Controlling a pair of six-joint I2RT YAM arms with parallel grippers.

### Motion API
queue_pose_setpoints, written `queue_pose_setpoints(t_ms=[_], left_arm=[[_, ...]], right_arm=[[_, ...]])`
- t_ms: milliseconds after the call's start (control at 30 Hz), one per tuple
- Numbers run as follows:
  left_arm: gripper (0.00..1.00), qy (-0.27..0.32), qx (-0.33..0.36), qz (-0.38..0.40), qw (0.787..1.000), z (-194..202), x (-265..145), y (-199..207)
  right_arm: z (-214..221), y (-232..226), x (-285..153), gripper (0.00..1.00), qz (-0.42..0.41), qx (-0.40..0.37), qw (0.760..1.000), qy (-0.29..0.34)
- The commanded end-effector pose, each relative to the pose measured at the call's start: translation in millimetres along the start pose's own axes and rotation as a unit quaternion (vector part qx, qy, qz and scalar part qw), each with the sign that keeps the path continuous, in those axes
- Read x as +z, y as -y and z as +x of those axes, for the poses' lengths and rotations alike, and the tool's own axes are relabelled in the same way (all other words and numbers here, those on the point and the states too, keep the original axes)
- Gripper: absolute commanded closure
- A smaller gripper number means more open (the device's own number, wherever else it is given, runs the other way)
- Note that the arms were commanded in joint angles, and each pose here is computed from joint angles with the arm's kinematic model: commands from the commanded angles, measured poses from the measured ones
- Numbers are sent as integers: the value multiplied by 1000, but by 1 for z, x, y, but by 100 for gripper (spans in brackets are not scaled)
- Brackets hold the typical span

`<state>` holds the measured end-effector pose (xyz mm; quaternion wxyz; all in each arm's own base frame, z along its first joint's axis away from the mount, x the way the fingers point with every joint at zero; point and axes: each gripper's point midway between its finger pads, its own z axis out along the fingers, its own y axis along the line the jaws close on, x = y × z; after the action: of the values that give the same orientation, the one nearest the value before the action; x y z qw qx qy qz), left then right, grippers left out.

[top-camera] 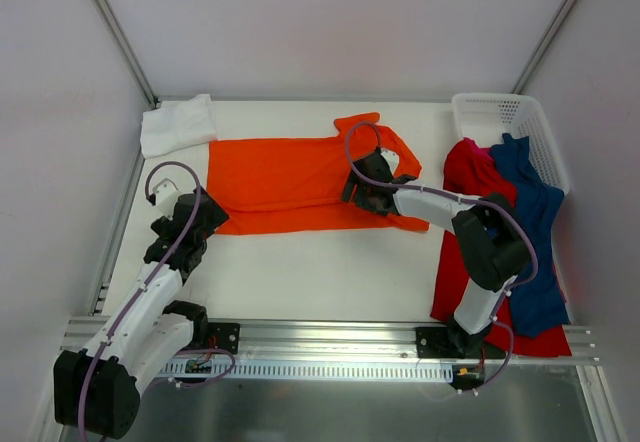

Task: Fold and stack the t-shirts
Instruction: Fold the tshirt

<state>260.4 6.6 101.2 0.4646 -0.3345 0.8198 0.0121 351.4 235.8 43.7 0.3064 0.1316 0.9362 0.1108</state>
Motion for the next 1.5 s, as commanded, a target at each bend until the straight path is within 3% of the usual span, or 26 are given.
queue_pose_setpoints(t_ms=[0,233,533,1367,1467], left_arm=[[3,3,8,-1,1000,-1,0,-3],[3,-2,7,-8,1000,1,3,-4],[3,-13,6,-27,1000,8,10,-8],[3,-18,7,-30,999,12,12,-9],[4,-17,6,-30,999,12,12,-9]], right_arm=[[-14,-17,-4,20,-23,19,999,22],[-13,-5,-4,28,-2,16,999,27],[-20,12,-33,24,19,19,998,52],[8,14,1,25,23,27,999,18],[8,14,4,30,24,25,999,17]])
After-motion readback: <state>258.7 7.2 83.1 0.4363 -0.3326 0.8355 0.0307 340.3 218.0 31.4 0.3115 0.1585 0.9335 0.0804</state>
